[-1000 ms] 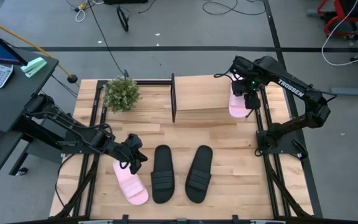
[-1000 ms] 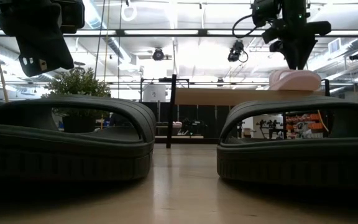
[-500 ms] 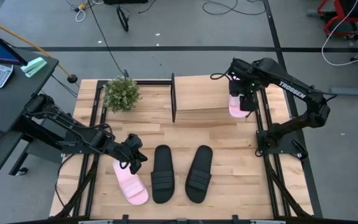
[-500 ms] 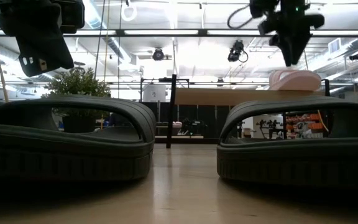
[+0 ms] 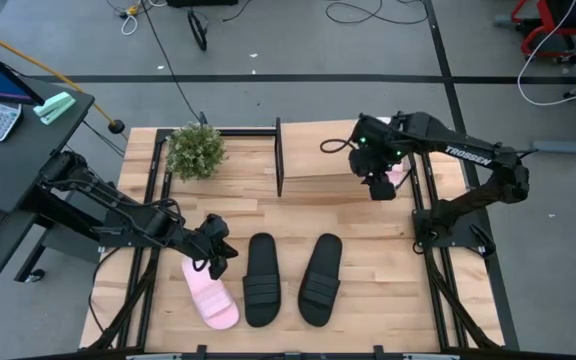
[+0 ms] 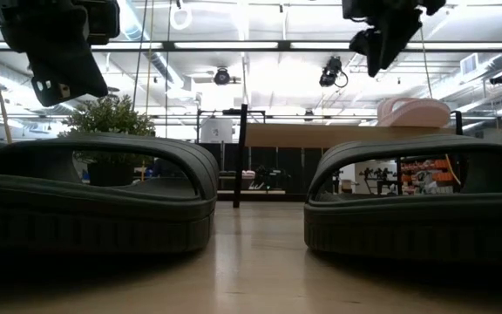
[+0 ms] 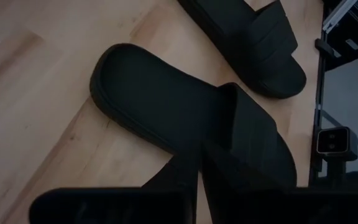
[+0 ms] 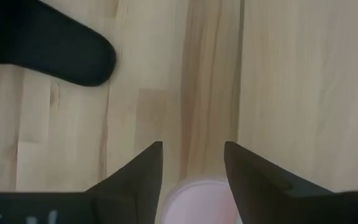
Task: Pick and place slides into the shelf
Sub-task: Put the pink slipper on the shelf
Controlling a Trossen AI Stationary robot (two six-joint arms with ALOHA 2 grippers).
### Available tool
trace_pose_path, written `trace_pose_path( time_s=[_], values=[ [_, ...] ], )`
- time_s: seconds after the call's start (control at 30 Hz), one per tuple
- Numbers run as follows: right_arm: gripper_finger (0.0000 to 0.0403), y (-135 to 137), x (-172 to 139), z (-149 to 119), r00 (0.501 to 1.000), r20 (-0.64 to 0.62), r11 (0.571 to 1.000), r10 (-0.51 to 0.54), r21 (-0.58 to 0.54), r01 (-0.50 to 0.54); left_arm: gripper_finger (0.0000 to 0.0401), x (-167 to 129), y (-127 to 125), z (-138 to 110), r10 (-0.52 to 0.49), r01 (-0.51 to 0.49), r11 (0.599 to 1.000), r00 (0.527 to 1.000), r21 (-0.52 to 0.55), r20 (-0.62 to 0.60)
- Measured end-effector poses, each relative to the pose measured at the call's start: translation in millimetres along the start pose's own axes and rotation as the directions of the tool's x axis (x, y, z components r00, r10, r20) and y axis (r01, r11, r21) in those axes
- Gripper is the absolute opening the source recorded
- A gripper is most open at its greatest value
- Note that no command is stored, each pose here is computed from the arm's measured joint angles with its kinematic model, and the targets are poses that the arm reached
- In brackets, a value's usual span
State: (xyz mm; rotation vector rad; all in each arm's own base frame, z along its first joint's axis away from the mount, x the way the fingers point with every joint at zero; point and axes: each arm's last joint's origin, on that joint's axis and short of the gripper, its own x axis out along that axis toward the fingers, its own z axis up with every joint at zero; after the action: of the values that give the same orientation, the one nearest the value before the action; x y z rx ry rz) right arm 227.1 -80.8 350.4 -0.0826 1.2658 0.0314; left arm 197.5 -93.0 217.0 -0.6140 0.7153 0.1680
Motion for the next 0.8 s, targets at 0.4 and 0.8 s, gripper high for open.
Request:
trace_pose_path(
  time_s=[0.4, 0.8],
  values=[
    [0.0178, 1, 41, -9, 0.998, -0.057, 0.999, 0.029, 0.028, -0.028, 0.0036, 0, 0, 0, 0.011, -0.011, 1.000, 1.000, -0.002, 0.014],
    [0.0163, 7, 60, -19, 0.989, -0.132, 0.997, 0.065, 0.059, -0.057, 0.0025, 0, 0, 0, 0.010, -0.010, 1.000, 1.000, -0.003, 0.014]
  ],
)
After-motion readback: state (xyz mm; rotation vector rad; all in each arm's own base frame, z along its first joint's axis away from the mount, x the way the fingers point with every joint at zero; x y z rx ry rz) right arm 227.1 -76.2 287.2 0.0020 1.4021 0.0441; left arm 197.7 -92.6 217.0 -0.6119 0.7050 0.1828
